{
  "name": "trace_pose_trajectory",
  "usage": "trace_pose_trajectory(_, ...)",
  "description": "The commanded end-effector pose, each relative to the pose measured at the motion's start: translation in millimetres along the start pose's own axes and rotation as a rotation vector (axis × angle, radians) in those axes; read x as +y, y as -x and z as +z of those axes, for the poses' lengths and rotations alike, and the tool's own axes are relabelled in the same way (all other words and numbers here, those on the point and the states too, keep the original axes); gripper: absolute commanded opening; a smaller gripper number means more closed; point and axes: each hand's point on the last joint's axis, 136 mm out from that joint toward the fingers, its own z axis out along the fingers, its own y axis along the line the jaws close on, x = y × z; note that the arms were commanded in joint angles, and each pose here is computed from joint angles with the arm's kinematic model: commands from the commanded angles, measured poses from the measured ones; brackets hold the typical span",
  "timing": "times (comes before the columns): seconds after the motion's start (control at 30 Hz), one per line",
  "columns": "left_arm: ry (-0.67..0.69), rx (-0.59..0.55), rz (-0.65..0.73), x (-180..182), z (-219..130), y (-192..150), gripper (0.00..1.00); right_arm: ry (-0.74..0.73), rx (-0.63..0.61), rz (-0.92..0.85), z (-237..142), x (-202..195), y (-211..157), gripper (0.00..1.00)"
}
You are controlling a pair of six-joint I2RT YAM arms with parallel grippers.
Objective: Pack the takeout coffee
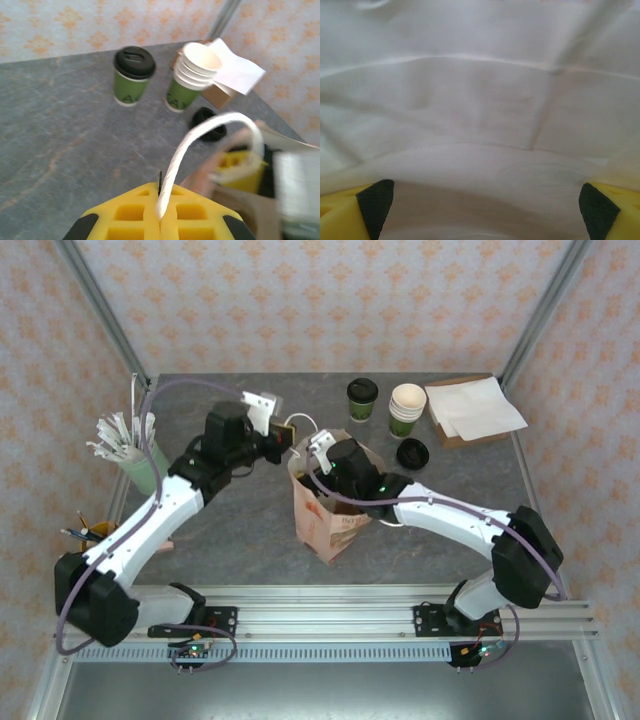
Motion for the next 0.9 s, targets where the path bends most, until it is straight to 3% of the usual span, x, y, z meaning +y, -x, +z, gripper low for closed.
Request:
trace_pose_trajectory(0.0, 0.010, -0.179, 0.088, -17.0, -23.4, 23.8, 0.00, -0.085, -0.089, -0.155, -10.1, 4.7, 14.0, 0.99)
trace_pose_trajectory(0.1, 0.043, -0.166, 0.160, -29.1, -36.3, 3.9, 0.00, -0.149, -0.043, -0.275, -8.6, 15.0, -7.3, 0.99)
trace_pose_trajectory(0.23, 0.124, -0.231, 0.058, -17.0, -52.2, 21.6, 0.00, -0.208, -0.070, -0.241, -7.7, 14.1, 5.0, 0.99)
trace_pose_trajectory(0.33, 0.156, -0.163, -0.090, 4.5, -43.9, 41.6, 0.03, -0.168, -0.113, -0.173, -3.2, 10.4, 34.1, 0.99)
trace_pose_trajectory(0.43, 0.175, 0.015, -0.238, 31.0, -30.6, 41.4, 0.32, -0.126, -0.160, -0.115, -2.6, 4.0, 56.6, 0.99)
trace_pose_trajectory(0.57, 0.112, 0.184, -0.329, 36.7, -26.9, 36.9, 0.51, -0.072, -0.177, -0.043, -1.3, -2.3, 63.4, 0.99)
trace_pose_trajectory(0.67, 0.014, 0.207, -0.387, 30.1, -32.9, 35.3, 0.67, -0.029, -0.184, -0.010, -1.1, -4.1, 66.9, 0.99)
trace_pose_trajectory(0.8, -0.058, 0.212, -0.281, 14.6, -47.6, 28.7, 0.98, -0.021, -0.178, 0.042, -2.0, -11.3, 75.4, 0.99)
trace_pose_trajectory(0.87, -0.055, 0.214, -0.227, 13.2, -55.5, 22.6, 1.00, -0.015, -0.175, 0.076, -6.8, -15.7, 87.3, 0.99)
